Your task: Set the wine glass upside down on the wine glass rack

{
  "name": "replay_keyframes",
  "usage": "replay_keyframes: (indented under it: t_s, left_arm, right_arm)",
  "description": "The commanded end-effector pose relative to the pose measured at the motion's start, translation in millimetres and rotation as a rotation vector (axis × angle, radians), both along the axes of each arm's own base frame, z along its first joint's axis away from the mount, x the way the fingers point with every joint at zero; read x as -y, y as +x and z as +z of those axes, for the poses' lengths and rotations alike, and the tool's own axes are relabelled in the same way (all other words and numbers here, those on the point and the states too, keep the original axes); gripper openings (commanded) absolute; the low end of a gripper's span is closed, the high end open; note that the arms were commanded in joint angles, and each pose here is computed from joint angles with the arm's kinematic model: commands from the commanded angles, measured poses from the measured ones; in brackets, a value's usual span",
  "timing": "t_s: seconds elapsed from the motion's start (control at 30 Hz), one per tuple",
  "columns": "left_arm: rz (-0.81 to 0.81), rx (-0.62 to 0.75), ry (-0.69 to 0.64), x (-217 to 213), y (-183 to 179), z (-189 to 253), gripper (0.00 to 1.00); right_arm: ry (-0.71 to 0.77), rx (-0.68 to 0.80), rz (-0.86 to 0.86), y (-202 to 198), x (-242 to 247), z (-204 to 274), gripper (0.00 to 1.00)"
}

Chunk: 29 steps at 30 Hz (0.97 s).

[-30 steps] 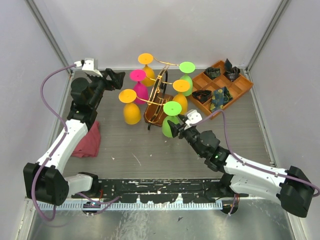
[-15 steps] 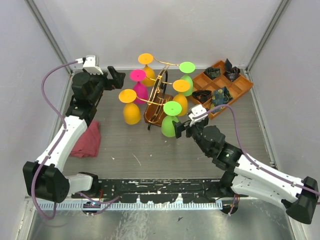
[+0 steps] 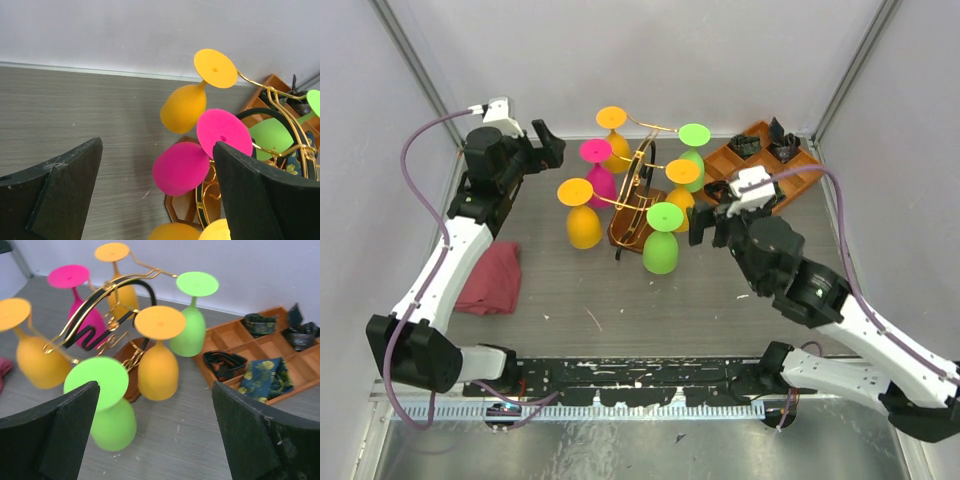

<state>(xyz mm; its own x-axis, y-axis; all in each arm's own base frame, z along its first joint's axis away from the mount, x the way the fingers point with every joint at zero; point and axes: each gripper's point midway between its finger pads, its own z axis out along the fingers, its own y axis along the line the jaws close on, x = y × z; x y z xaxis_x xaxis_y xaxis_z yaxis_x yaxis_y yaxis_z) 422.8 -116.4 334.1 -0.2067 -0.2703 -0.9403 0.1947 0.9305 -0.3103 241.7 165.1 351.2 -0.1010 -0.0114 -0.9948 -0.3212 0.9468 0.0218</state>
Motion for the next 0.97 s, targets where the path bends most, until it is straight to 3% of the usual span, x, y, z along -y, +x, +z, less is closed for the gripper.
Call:
replay_keyframes:
  t_s: [0.0, 0.27, 0.47, 0.93]
  left_arm:
    - [0.091, -0.094, -0.001, -14.0, 6.3, -2.2, 0.98]
    - [0.159, -0.091, -0.026, -25.0, 1.0, 13.6, 0.98]
    - [0.201, -0.054, -0.024, -35.7, -8.8, 26.8, 0.98]
    - [0.207, -0.066, -0.023, -36.9, -10.1, 21.9, 0.98]
  right_arm:
    - [-0.1, -0.038, -0.205, 23.6, 13.7, 12.4, 1.0]
    - [-0.072, -0.001, -0.299, 38.2, 12.6, 37.7, 1.0]
    - [0.017, 0.034, -0.276, 31.5, 16.5, 42.0, 1.0]
    - [0.014, 0.059, -0.261, 29.2, 18.9, 43.3, 1.0]
